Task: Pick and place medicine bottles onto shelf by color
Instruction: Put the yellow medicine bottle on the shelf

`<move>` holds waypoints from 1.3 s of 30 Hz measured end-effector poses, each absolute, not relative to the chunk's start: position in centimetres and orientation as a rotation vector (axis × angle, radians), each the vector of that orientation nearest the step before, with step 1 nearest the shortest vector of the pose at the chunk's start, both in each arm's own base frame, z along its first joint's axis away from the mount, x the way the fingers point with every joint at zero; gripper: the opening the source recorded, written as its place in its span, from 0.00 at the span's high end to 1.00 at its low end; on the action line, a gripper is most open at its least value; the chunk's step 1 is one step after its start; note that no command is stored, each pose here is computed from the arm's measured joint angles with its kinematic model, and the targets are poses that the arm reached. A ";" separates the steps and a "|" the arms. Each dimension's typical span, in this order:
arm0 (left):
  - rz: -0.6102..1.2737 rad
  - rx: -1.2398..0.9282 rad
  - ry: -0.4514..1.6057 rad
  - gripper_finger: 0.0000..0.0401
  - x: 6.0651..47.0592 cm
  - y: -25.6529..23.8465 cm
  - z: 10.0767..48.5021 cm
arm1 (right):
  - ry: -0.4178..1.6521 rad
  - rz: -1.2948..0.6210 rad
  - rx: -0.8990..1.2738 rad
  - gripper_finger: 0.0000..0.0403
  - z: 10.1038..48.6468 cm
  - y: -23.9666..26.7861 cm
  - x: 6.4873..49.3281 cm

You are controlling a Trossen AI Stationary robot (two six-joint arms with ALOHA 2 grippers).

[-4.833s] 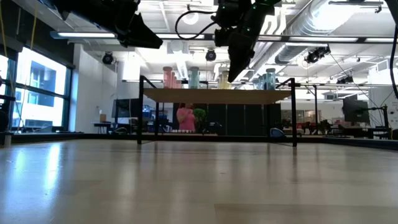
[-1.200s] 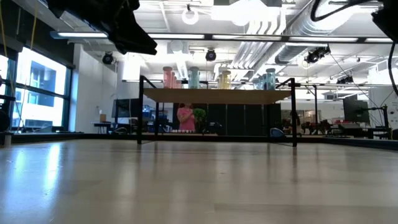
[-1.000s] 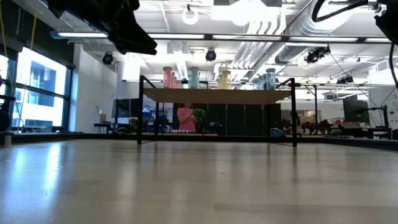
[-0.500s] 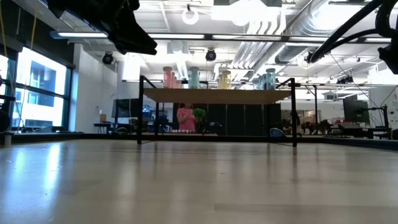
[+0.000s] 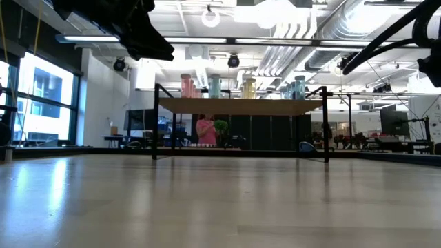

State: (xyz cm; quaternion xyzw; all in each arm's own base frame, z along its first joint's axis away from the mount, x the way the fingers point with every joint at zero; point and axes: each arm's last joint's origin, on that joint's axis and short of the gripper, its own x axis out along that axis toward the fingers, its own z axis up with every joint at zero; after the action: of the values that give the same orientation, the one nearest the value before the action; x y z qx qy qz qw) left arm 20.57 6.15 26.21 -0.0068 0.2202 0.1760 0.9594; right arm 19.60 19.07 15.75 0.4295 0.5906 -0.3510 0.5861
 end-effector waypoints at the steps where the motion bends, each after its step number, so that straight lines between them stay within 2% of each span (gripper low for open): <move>1: 0.357 -0.014 0.446 0.44 20.6 6.2 26.2 | 1.371 -0.830 1.009 0.65 15.7 19.1 19.6; 6: 0.357 -0.013 0.447 0.44 20.6 6.2 26.2 | 1.349 -0.883 1.042 0.65 15.6 19.0 19.6; 11: 0.357 -0.013 0.447 0.44 20.6 6.2 26.2 | 1.290 -0.871 1.077 0.65 14.6 18.8 19.6; 19: 0.358 -0.013 0.446 0.44 20.6 6.2 26.2 | 1.310 -0.863 1.079 0.65 13.9 18.6 19.2; 30: 0.358 -0.013 0.446 0.44 20.6 6.2 26.2 | 1.335 -0.792 1.003 0.81 13.9 18.5 19.2; 39: 0.357 -0.013 0.446 0.44 20.6 6.1 26.2 | 1.346 -0.727 0.947 0.78 14.0 18.6 19.3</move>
State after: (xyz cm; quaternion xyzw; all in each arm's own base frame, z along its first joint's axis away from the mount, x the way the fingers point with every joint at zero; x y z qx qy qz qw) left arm 20.57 6.15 26.23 -0.0066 0.2200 0.1760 0.9595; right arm 19.31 18.62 13.95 0.4123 0.5858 -0.3164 0.6219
